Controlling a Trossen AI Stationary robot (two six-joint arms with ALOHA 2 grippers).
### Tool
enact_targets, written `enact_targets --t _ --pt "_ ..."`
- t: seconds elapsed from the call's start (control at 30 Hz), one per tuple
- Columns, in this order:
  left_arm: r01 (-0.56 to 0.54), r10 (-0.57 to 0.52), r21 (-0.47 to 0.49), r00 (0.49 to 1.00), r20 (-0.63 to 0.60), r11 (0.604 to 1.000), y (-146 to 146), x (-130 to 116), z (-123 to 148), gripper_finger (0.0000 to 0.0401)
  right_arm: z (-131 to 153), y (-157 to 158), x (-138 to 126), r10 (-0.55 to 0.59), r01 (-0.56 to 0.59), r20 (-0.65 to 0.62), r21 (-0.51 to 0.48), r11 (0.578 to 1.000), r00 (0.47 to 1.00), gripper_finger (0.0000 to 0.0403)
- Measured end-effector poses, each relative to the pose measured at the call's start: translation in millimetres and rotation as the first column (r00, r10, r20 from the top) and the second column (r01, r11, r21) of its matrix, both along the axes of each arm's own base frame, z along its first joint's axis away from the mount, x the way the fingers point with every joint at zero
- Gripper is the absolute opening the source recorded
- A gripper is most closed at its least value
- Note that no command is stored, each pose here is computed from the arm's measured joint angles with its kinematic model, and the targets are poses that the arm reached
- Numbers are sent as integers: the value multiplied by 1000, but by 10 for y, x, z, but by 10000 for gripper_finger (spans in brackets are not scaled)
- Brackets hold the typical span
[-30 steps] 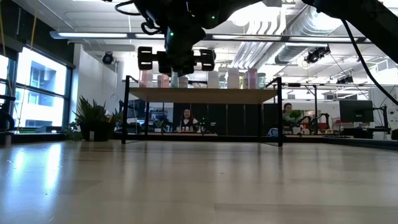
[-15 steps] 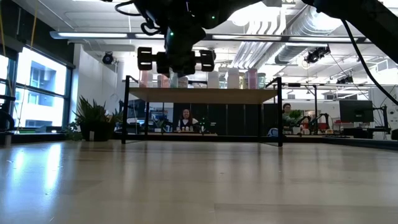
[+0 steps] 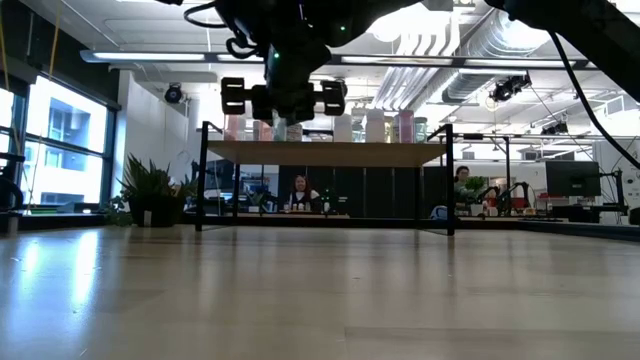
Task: Pick and place medicine bottles onto shelf by color
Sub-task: Put the blue pill bottle on the shelf
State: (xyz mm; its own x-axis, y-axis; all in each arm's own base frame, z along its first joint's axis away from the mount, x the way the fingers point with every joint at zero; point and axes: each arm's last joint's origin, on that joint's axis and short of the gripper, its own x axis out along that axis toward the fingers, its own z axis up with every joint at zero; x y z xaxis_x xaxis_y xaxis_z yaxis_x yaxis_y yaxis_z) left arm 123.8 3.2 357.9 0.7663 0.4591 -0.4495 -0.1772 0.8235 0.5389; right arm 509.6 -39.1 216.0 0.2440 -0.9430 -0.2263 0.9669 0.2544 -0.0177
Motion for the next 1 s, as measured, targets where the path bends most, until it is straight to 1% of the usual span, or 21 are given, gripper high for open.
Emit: enact_targets --t 0.13,0.27,0.33,0.53,1.0 --pt "0 0 0 1000 -4 1000 0 -2 -3 157 1 0 0 3 -3 -1 2 1000 1000 115" --pt "0 0 0 1000 -4 1000 0 -2 -3 157 -5 -12 13 43 -44 22 52 998 999 115" --pt "0 0 0 1000 -5 1000 0 -2 -4 157 -14 -13 8 44 -46 32 65 997 999 115" --pt "0 0 2 1000 -17 1000 0 -8 -13 157 -15 -5 1 30 -32 29 54 998 999 115" --pt "0 0 3 1000 -27 1000 1 -14 -21 157 -22 108 1 52 -53 8 51 997 999 115"
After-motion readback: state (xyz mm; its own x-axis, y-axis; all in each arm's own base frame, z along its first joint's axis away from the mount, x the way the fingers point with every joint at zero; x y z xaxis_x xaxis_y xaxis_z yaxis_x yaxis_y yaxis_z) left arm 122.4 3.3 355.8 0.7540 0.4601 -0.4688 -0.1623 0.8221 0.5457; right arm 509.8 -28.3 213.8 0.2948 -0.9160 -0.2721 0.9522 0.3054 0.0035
